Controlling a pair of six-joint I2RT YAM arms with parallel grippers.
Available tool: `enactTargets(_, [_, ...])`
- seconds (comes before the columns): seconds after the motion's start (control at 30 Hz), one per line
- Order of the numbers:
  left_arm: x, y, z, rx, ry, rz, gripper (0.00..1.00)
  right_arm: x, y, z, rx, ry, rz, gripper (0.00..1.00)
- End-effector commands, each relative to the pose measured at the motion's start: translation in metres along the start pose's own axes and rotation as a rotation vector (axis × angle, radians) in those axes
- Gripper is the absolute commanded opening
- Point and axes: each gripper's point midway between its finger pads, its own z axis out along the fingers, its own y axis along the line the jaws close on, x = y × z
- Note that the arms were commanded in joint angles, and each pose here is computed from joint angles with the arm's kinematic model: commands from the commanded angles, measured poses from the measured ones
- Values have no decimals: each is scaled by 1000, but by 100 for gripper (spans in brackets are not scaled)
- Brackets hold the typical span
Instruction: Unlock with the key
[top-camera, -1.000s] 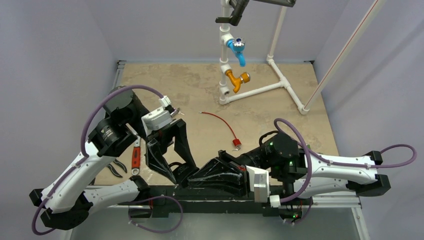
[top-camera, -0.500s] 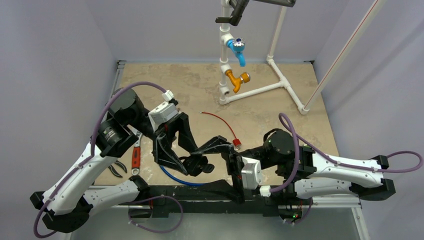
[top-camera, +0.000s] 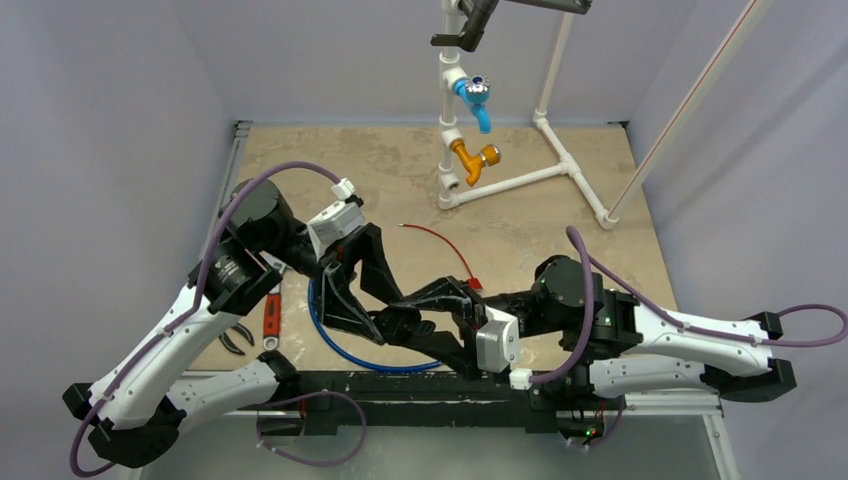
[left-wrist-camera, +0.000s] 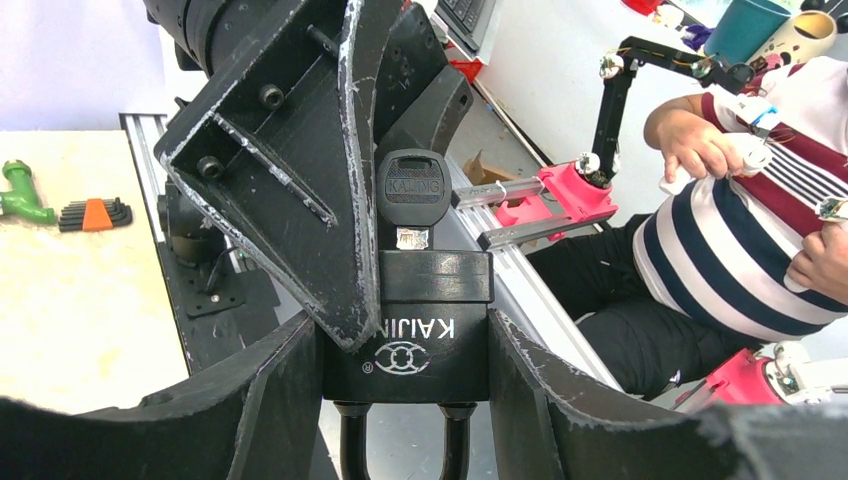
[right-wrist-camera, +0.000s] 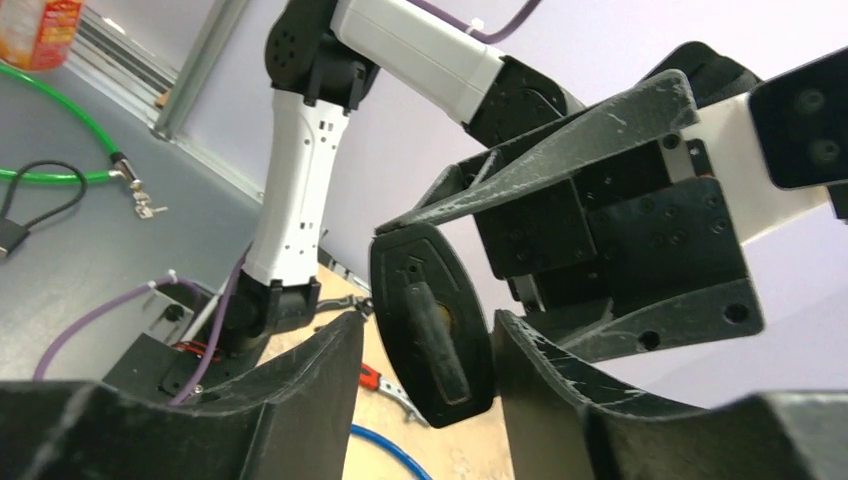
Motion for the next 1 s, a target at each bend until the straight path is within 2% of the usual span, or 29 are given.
enactTargets(0.0, [-16, -24, -3, 27, -28, 151, 0, 9, -13, -9, 35, 99, 1, 45])
enactTargets(0.1, [-12, -23, -4, 23, -23, 140, 0, 9, -13, -9, 9, 124, -9, 28])
enactTargets(0.17, [-10, -21, -4, 20, -20, 132, 0, 11, -10, -9, -15, 143, -4, 3])
enactTargets(0.2, [-10, -20, -4, 19, -20, 130, 0, 13, -8, -8, -30, 154, 1, 0])
enactTargets(0.37, [-9, -10, -4, -7, -19, 125, 0, 25, 4, -4, -75, 181, 34, 0])
enactTargets(0.4, [-8, -6, -5, -25, -18, 128, 5, 25, 7, -3, -83, 173, 43, 0])
enactTargets(0.47, [-6, 5, -9, -89, -10, 146, 29, 24, 14, -1, -85, 152, 111, 0])
enactTargets(0.5, [-5, 12, -12, -134, -5, 167, 36, 29, 15, -2, -66, 162, 143, 0])
enactTargets(0.57, [1, 26, -22, -231, 24, 209, 43, 45, 23, -7, -34, 197, 202, 0])
enactTargets(0.63, [11, 44, -34, -343, 88, 285, 58, 54, 23, -13, 28, 203, 263, 0])
enactTargets(0.77, [29, 69, -55, -491, 208, 378, 66, 83, 30, -25, 91, 273, 387, 0])
enactTargets(0.8, [31, 72, -58, -502, 227, 395, 70, 90, 31, -26, 97, 291, 408, 0])
enactTargets(0.97, [46, 79, -63, -504, 286, 395, 71, 108, 29, -27, 128, 323, 461, 0])
